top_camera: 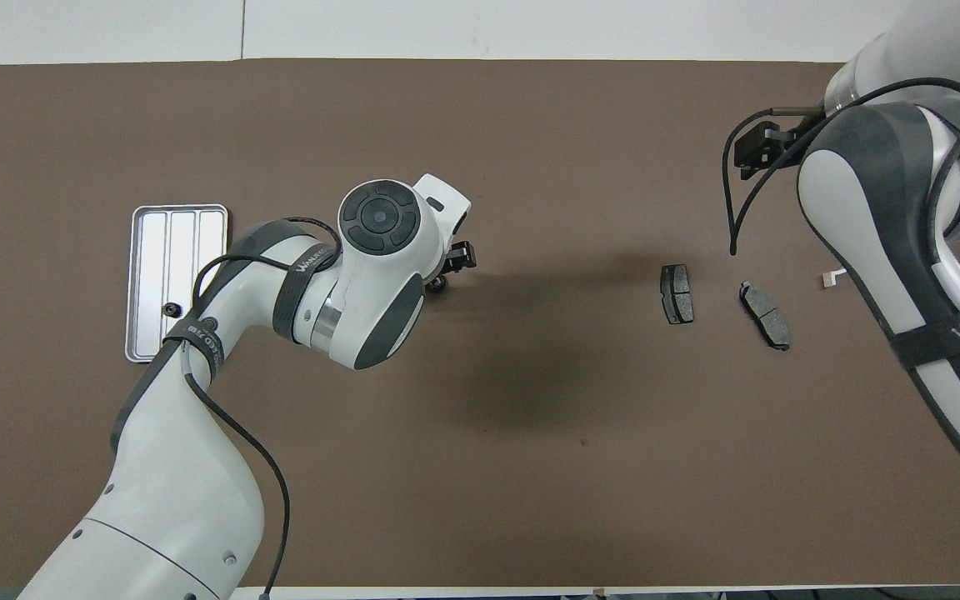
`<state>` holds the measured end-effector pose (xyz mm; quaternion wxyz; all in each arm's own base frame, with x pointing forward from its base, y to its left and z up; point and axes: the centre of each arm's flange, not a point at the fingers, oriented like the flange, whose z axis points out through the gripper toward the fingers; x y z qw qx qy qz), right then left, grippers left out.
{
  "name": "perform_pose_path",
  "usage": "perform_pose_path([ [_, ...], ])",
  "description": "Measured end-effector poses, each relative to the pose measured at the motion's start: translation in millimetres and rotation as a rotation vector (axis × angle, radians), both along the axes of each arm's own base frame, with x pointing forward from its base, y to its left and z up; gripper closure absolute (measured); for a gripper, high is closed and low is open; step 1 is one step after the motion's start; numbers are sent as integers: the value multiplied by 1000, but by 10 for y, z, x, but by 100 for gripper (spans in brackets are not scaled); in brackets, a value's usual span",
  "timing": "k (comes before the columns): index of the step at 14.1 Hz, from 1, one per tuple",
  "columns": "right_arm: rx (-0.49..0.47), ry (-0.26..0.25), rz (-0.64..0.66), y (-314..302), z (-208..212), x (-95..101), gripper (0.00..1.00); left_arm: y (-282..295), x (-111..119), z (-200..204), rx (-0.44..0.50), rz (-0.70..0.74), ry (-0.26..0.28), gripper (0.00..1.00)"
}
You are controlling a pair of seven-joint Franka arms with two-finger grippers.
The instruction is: Pick bearing gear from pile to tray
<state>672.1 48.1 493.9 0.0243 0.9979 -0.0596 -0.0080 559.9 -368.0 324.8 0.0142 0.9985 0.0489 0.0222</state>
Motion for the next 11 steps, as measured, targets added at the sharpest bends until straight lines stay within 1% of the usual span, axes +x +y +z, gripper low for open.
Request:
perform_pose_path([
  [2,0,4,11,0,-14,-9,0,20,24,7,-3,3,-12,0],
  [3,-1,6,36,-26,-10,-16,0,20,26,-2,-7,3,-19,0],
  [4,-2,6,64,-70,13,-28,0,22,25,-18,-10,3,-26,2],
  [6,-18,-3,92,-194,125,-92,0,25,14,-55,-14,2,-32,0],
  [8,-38,-15,87,-325,319,-265,0,13,-12,-103,-12,0,-28,0],
  [9,-23,-22,83,-362,433,-371,0,0,-26,-146,-10,1,-24,2],
  [11,2,-29,93,-449,715,-609,0,-52,-61,-278,-4,3,-14,0],
])
